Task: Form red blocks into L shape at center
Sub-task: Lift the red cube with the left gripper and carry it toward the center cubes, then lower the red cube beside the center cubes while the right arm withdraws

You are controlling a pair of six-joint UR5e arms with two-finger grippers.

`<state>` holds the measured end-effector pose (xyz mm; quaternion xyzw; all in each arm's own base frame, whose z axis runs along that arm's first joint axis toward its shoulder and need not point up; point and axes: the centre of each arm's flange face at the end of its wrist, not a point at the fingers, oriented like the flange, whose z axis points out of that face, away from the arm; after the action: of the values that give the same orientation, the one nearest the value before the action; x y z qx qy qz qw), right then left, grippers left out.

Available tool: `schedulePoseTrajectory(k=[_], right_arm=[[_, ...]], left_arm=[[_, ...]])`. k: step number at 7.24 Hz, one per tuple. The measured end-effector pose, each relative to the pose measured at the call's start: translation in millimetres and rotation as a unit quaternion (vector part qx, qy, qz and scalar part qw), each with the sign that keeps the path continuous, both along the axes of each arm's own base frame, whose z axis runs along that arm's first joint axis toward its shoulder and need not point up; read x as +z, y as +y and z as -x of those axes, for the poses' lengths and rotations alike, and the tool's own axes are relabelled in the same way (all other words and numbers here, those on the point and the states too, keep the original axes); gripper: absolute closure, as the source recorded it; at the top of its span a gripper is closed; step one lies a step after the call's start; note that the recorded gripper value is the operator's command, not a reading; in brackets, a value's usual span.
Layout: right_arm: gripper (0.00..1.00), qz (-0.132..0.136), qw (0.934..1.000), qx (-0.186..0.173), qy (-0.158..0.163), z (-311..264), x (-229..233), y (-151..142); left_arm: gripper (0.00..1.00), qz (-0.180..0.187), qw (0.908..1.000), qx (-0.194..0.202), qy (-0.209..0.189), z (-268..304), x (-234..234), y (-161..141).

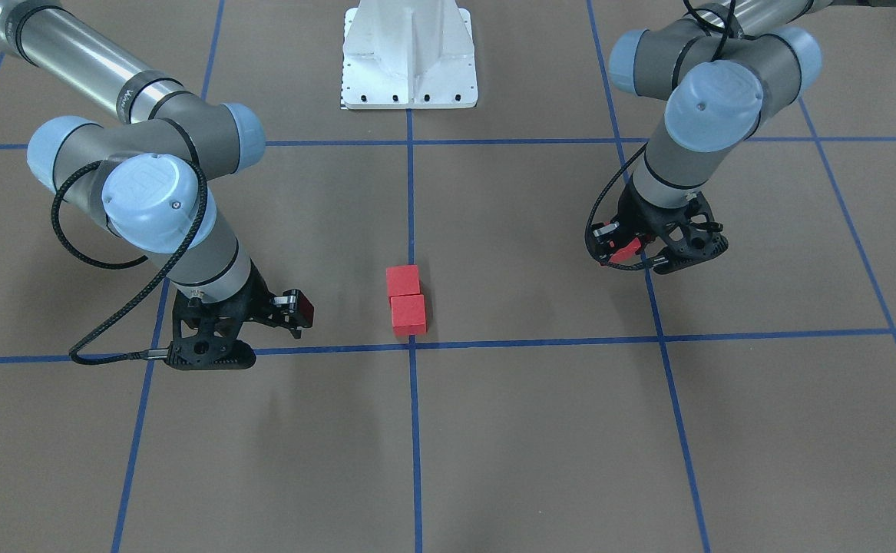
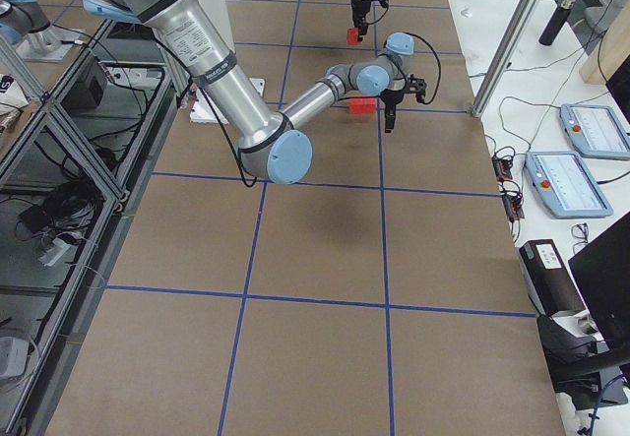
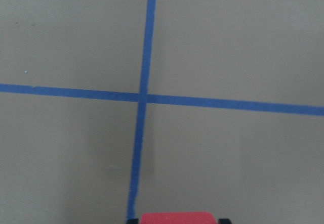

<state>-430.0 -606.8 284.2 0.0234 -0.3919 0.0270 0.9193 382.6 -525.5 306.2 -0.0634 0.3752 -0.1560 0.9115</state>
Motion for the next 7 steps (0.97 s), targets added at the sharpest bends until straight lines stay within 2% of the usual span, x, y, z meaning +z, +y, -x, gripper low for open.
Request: schedulePoseTrajectory(k=[2, 3, 4, 6, 7], right_arm=[[0.01, -0.006, 0.9999, 0.005, -0.006, -17.0, 4.7, -2.0], [0.01, -0.008, 0.9999, 0.009, -0.008, -27.3, 8.5, 1.5], [0.01, -0.016, 0.9998, 0.007, -0.009, -40.9, 14.8, 6.4], [0.01, -0.069, 0.9974, -0.022, -0.002, -95.0, 40.6, 21.0], [0.01, -0.087, 0.9956, -0.035, 0.003, -118.3, 56.5, 31.0]], left_arm=[[1.00, 0.060, 0.9963, -0.059, 0.013, -22.5, -34.5, -21.7], [1.00, 0.102, 0.9892, -0.104, 0.018, -29.8, -49.6, -25.8], [1.00, 0.151, 0.9766, -0.152, 0.019, -40.3, -56.9, -22.7], [1.00, 0.228, 0.9413, -0.249, 0.005, -77.5, -64.9, -20.6], [1.00, 0.258, 0.9228, -0.286, -0.002, -98.5, -66.8, -33.1]])
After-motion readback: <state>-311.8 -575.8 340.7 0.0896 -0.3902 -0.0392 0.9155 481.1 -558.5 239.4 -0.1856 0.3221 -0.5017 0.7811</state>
